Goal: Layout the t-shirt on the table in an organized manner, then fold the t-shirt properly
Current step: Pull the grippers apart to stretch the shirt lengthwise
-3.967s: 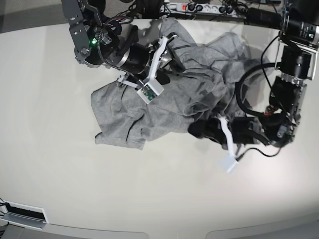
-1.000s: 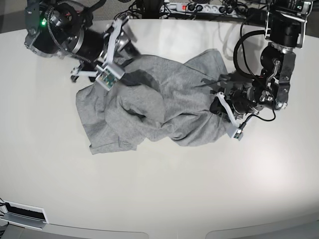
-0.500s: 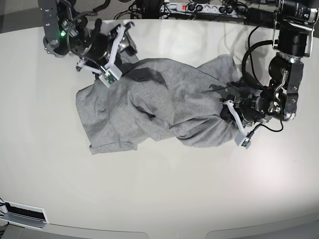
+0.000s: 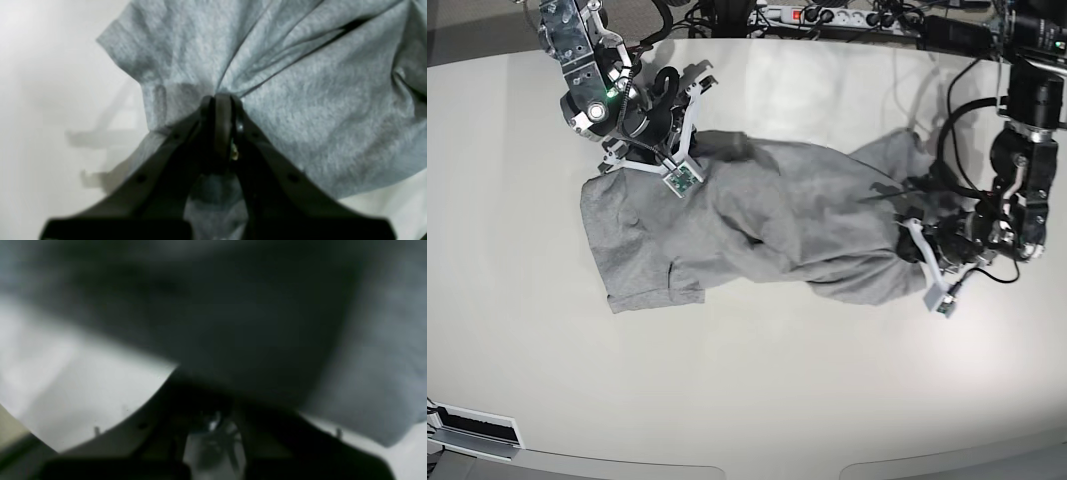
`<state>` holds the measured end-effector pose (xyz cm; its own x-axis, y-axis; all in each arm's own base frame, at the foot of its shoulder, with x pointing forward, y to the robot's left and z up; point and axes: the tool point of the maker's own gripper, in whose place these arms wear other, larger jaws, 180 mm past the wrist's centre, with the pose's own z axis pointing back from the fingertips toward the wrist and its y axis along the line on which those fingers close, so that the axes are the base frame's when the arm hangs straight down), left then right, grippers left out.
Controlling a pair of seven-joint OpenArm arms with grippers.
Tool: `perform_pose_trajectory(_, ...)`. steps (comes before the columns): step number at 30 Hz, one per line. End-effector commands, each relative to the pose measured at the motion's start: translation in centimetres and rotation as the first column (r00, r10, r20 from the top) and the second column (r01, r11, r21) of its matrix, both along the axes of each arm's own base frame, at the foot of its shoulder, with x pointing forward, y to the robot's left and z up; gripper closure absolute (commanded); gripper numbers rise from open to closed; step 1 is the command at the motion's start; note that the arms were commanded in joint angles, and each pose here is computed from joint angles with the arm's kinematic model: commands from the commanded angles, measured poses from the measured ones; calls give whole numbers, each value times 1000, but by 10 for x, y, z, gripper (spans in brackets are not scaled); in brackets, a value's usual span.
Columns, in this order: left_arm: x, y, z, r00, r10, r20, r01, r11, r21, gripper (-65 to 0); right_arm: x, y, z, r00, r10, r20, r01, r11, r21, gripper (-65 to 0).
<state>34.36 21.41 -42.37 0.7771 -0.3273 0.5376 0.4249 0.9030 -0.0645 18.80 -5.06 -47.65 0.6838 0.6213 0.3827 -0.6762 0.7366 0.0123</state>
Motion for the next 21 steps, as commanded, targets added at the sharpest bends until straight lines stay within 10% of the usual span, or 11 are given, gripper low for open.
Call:
perform_pose_trajectory(1,16,12,20,998,9,58,-10,1000,10,0,-1,-22,-1,1000,1,-13,-3,996,-93,0)
perform_pose_trajectory(21,45,85,89,992,60,112,-71,993,98,0,6,-27,128,934,205,292,-182,978,-106,0)
